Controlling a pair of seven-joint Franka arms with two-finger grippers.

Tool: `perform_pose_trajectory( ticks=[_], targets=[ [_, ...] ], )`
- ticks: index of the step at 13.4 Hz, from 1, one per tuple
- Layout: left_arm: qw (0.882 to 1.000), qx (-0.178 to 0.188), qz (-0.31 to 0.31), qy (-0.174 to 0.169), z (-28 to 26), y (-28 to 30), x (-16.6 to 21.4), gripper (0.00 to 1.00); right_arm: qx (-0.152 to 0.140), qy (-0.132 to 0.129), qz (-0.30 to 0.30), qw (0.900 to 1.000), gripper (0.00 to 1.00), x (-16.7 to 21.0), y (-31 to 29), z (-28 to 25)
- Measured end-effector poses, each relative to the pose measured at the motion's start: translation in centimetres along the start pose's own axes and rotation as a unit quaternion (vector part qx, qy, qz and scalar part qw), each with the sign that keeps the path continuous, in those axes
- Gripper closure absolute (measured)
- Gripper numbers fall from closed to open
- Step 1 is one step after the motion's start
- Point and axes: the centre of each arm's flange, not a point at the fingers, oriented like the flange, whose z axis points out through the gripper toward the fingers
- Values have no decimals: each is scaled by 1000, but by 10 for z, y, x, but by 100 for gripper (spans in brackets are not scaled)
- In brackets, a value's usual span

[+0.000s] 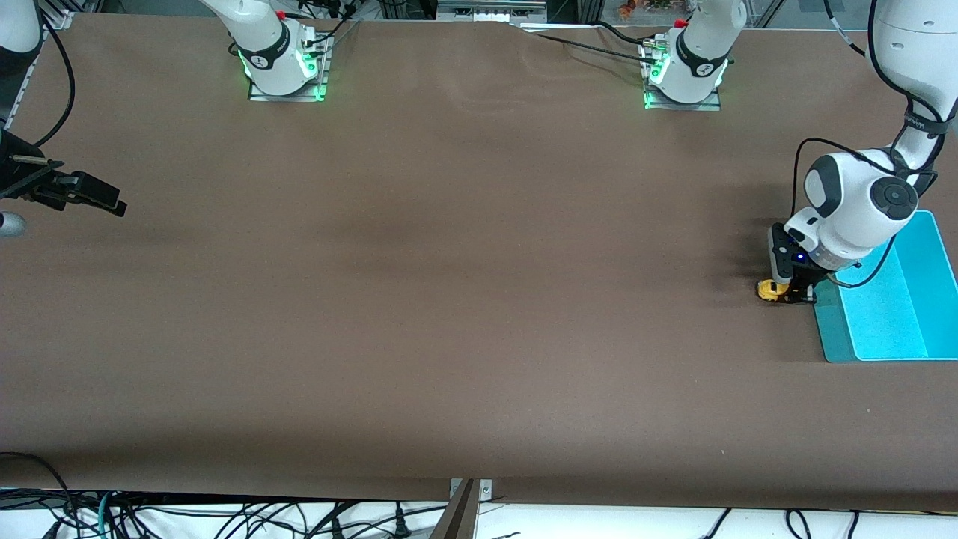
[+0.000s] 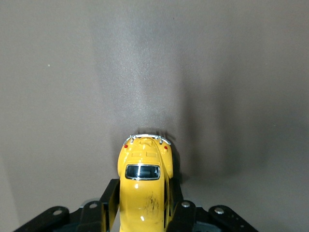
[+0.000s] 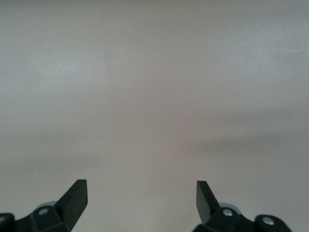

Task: Wind and store yellow beetle car
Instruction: 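Lift the car with the left gripper and carry it over the bin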

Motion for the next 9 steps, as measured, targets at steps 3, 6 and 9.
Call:
perform_pose_trajectory(
  ticks=[3, 6, 9],
  targets=[
    [1000, -25, 7, 2, -33, -19, 6, 54, 0, 3, 3, 1000, 0, 1, -1, 0],
    [998, -56, 3, 1, -77, -36, 3, 54, 0, 10, 4, 1000, 0, 5, -1, 2],
    [996, -86, -9, -3, -112, -46, -15, 54, -1, 11, 5, 1000, 0, 9, -1, 8]
  ],
)
